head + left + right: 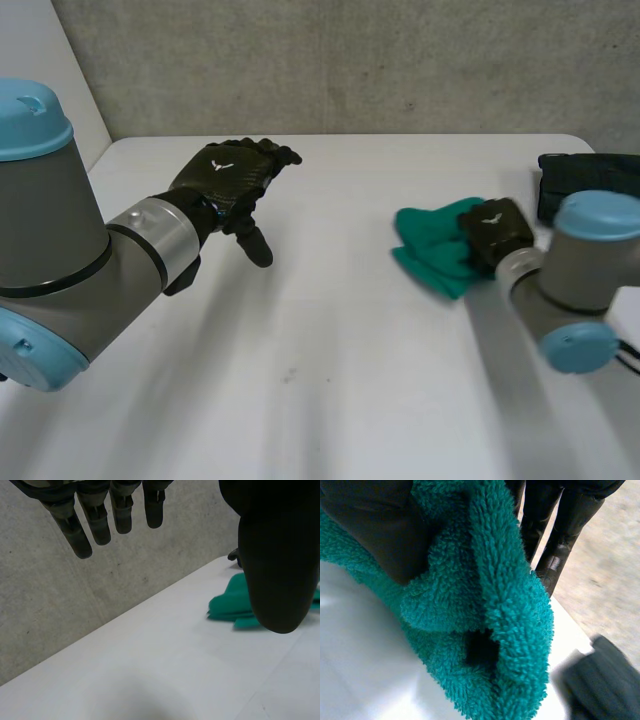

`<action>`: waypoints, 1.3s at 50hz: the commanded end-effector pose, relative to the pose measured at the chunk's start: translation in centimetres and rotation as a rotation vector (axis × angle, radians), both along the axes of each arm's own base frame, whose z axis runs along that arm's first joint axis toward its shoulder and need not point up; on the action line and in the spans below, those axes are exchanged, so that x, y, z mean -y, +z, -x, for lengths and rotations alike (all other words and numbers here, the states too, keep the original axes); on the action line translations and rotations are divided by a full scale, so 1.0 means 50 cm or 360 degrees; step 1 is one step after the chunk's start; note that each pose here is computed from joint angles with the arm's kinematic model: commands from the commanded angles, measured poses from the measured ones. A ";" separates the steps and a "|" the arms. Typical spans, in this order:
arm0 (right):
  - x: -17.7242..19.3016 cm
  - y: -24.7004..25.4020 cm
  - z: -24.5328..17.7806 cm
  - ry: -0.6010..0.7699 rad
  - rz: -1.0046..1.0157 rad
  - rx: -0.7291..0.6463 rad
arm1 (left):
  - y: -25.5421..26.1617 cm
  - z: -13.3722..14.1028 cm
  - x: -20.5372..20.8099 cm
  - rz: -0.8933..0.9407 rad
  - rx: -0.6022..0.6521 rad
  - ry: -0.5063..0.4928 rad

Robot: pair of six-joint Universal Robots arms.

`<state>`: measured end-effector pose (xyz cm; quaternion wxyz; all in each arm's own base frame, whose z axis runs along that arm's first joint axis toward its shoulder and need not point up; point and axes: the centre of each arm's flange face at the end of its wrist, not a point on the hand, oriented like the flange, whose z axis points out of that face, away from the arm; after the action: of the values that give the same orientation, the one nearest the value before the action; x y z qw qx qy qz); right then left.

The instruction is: Fold the laundry.

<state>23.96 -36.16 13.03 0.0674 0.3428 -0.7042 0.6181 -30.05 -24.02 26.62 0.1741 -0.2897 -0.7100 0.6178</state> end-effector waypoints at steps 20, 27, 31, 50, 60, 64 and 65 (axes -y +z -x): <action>0.306 0.309 0.182 -0.0385 0.0970 0.0004 | 0.054 0.087 -0.070 0.0121 -0.0209 -0.0412; 0.361 0.335 0.273 -0.0517 0.1143 -0.0026 | 0.038 0.089 -0.071 0.0083 -0.0196 -0.0414; 0.382 0.288 0.307 -0.0551 0.1071 -0.0051 | 0.030 0.092 -0.068 0.0055 -0.0207 -0.0413; 0.355 0.057 0.382 -0.0495 0.0434 -0.0074 | -0.007 0.123 -0.089 -0.0042 -0.0232 -0.0522; 0.389 0.212 0.381 -0.0492 0.0848 -0.0076 | -0.009 0.119 -0.085 -0.0049 -0.0230 -0.0504; 0.401 0.286 0.377 -0.0471 0.1087 -0.0003 | -0.008 0.118 -0.084 -0.0048 -0.0233 -0.0499; 0.400 0.310 0.370 -0.0452 0.1154 0.0052 | -0.006 0.118 -0.084 -0.0044 -0.0235 -0.0499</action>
<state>4.91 -55.63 23.62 0.2615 0.2147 -0.5588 0.7571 -36.02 -19.77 26.19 0.3243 -0.3501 -0.6501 0.5913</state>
